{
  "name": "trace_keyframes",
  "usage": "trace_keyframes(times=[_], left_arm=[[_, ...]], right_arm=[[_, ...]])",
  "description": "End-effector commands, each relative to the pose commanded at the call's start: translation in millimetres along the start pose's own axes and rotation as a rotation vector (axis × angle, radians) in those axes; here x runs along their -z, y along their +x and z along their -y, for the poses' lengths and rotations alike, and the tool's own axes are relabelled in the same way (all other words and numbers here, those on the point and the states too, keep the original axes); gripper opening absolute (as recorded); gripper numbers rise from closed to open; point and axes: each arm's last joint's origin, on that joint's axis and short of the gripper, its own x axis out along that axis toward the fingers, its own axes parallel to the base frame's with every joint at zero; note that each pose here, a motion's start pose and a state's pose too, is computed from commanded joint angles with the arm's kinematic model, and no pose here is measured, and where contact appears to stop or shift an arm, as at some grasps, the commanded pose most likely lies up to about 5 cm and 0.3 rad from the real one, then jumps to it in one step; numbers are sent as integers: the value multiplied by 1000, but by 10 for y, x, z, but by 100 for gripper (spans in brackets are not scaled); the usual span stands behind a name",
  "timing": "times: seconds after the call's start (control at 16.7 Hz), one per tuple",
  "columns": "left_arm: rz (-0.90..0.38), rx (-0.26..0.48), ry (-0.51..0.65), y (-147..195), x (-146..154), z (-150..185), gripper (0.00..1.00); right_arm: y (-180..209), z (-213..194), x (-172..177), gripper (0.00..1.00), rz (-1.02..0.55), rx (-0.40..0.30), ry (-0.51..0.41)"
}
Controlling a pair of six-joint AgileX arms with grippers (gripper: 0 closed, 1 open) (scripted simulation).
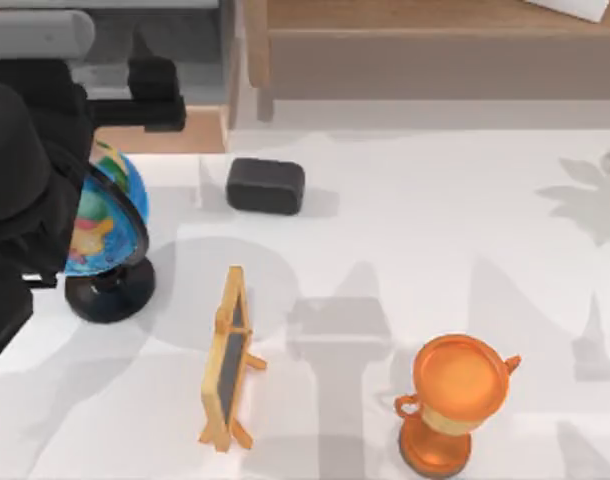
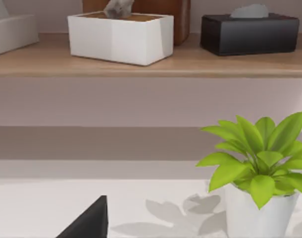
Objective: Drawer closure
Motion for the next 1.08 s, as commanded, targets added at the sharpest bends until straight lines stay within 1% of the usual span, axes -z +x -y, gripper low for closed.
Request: trace_keyframes(times=[0.36,0.54,0.66,0.78,0.9,1.08], left_arm=[[0,-6,10,7,11,-36,100],[24,-39,85,97,35,-238,100],[46,-72,175,178,70,-468,100],[66,-111,293,247,125,-759,100],[80,-152,437,283,202,-1093,100],[79,-210,686,249,355,-1623,100]], right_arm=[[0,0,0,100,0,0,0],[0,0,0,100,0,0,0],[0,0,0,100,0,0,0],[0,0,0,100,0,0,0],[0,0,0,100,0,0,0],[0,0,0,100,0,0,0]])
